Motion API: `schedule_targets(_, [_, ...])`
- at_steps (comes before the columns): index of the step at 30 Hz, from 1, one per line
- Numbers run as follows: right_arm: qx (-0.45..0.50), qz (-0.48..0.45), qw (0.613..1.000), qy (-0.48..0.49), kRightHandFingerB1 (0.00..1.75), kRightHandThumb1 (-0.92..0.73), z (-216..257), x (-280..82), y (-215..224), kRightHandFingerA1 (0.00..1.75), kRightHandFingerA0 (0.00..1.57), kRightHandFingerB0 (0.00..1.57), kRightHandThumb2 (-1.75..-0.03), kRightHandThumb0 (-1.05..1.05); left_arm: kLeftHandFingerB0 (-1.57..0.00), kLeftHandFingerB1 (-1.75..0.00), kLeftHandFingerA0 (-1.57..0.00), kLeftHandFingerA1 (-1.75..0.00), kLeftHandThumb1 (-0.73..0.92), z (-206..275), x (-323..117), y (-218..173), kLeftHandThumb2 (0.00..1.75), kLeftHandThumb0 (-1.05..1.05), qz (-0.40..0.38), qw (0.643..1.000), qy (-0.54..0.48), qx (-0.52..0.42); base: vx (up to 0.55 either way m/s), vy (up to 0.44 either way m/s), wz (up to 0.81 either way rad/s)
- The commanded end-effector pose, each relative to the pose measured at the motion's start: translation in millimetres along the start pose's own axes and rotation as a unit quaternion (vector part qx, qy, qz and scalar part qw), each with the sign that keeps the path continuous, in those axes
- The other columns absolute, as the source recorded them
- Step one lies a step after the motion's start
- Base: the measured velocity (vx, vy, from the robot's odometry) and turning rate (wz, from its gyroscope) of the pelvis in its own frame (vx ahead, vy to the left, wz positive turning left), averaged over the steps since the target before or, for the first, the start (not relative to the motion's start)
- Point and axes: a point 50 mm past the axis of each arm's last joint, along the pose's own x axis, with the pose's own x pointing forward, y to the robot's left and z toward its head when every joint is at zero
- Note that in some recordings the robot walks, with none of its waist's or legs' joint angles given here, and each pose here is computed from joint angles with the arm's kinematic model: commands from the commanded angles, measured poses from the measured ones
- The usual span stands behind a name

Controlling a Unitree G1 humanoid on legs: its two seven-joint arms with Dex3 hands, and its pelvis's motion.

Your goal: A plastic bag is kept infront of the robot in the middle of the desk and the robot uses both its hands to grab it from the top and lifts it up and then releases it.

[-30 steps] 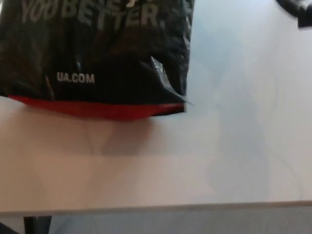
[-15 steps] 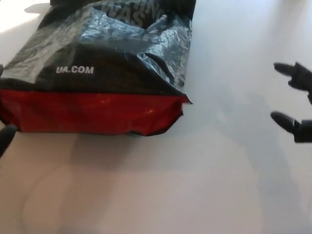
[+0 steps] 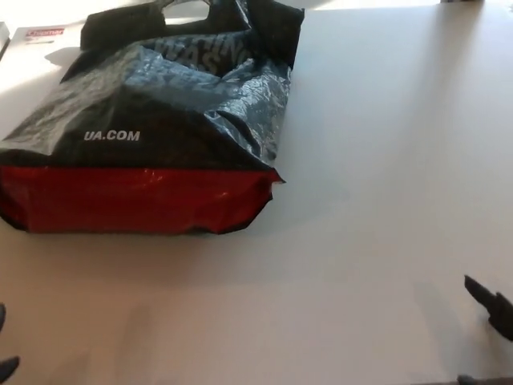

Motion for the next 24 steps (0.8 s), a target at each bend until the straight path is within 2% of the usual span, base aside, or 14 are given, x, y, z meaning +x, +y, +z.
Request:
schedule_targets(1, [-0.001, -0.11, 0.957, -0.267, 0.1, -0.67, 55, -95, 9, 0.13, 0.0, 0.0, -0.98, -0.83, 0.0, -0.17, -0.01, -0.43, 0.71, 24, -104, -2, 1.01, -0.69, 0.113, 0.979, -0.172, -0.017, -0.03, 0.083, -0.03])
schedule_targets(2, [-0.006, -0.11, 0.957, -0.267, 0.09, -0.66, 54, -95, 8, 0.14, 0.0, 0.0, -0.97, -0.82, -0.02, -0.06, -0.07, -0.39, 0.88, 24, -105, -2, 0.88, -0.56, 0.114, 0.978, -0.172, -0.016, -0.01, 0.118, 0.02])
schedule_targets(3, [-0.012, -0.111, 0.958, -0.264, 0.09, -0.63, 52, -97, 7, 0.15, 0.0, 0.0, -0.95, -0.81, -0.02, -0.14, -0.16, -0.37, 0.92, 23, -107, -3, 0.73, -0.57, 0.118, 0.977, -0.175, -0.014, -0.06, 0.172, -0.01])
schedule_targets(4, [-0.013, -0.111, 0.959, -0.261, 0.09, -0.63, 51, -99, 6, 0.15, 0.0, 0.0, -0.95, -0.81, -0.02, -0.14, -0.16, -0.37, 0.92, 23, -108, -3, 0.73, -0.57, 0.124, 0.976, -0.177, -0.012, -0.06, 0.117, -0.01])
schedule_targets(5, [-0.017, -0.114, 0.96, -0.255, 0.1, -0.62, 48, -99, 4, 0.18, 0.0, 0.0, -0.95, -0.8, 0.0, -0.15, -0.06, -0.45, 0.71, 22, -109, -3, 1.01, -0.71, 0.122, 0.977, -0.176, -0.005, -0.07, 0.106, -0.09])
schedule_targets(8, [-0.029, -0.109, 0.969, -0.221, 0.06, -0.71, 39, -102, 4, 0.1, 0.0, 0.0, -1.01, -0.86, 0.0, -0.17, -0.08, -0.47, 0.7, 21, -112, -3, 1.01, -0.7, 0.129, 0.977, -0.17, -0.022, -0.01, 0.027, 0.02])
schedule_targets(9, [-0.033, -0.099, 0.972, -0.209, 0.06, -0.73, 37, -103, 4, 0.09, 0.0, 0.0, -1.03, -0.87, -0.03, -0.04, -0.08, -0.38, 0.82, 22, -113, -3, 0.84, -0.61, 0.129, 0.978, -0.162, -0.027, 0.03, -0.017, 0.06])
schedule_targets(11, [-0.036, -0.097, 0.975, -0.199, 0.05, -0.73, 35, -106, 3, 0.1, 0.0, 0.0, -1.03, -0.88, -0.05, -0.03, -0.09, -0.38, 0.84, 21, -115, -3, 0.8, -0.59, 0.132, 0.979, -0.154, -0.032, 0.02, -0.069, 0.07])
schedule_targets(12, [-0.034, -0.096, 0.976, -0.193, 0.06, -0.74, 33, -107, 3, 0.09, 0.0, 0.0, -1.04, -0.88, 0.0, -0.17, -0.1, -0.48, 0.72, 21, -116, -4, 1.03, -0.71, 0.133, 0.978, -0.155, -0.034, 0.02, -0.138, 0.07])
schedule_targets(13, [-0.034, -0.097, 0.976, -0.191, 0.06, -0.74, 32, -108, 3, 0.1, 0.0, 0.0, -1.04, -0.88, 0.0, -0.17, -0.06, -0.46, 0.72, 21, -117, -4, 1.03, -0.71, 0.134, 0.978, -0.155, -0.036, -0.02, -0.176, 0.13])
schedule_targets(14, [-0.039, -0.101, 0.975, -0.192, 0.06, -0.74, 31, -108, 3, 0.14, 0.0, 0.0, -1.04, -0.87, -0.08, -0.07, -0.11, -0.38, 0.88, 21, -118, -5, 0.78, -0.58, 0.135, 0.978, -0.157, -0.039, -0.06, -0.186, 0.2])
schedule_targets(18, [-0.033, -0.094, 0.977, -0.19, 0.06, -0.72, 29, -110, 7, 0.13, 0.0, 0.0, -1.02, -0.86, -0.02, -0.15, -0.13, -0.37, 0.92, 18, -122, -6, 0.74, -0.6, 0.143, 0.978, -0.148, -0.035, -0.04, -0.245, 0.41])
schedule_targets(21, [-0.027, -0.091, 0.977, -0.192, 0.09, -0.69, 29, -110, 11, 0.17, 0.0, 0.0, -1.01, -0.83, -0.08, -0.09, -0.12, -0.36, 0.88, 16, -126, -6, 0.73, -0.61, 0.144, 0.978, -0.144, -0.032, -0.03, -0.187, 0.13])
schedule_targets(24, [-0.022, -0.092, 0.977, -0.189, 0.12, -0.7, 28, -109, 14, 0.21, 0.01, 0.0, -1.03, -0.8, -0.05, -0.15, -0.12, -0.36, 0.92, 15, -125, -5, 0.75, -0.58, 0.141, 0.979, -0.148, -0.028, 0.0, -0.077, -0.01])
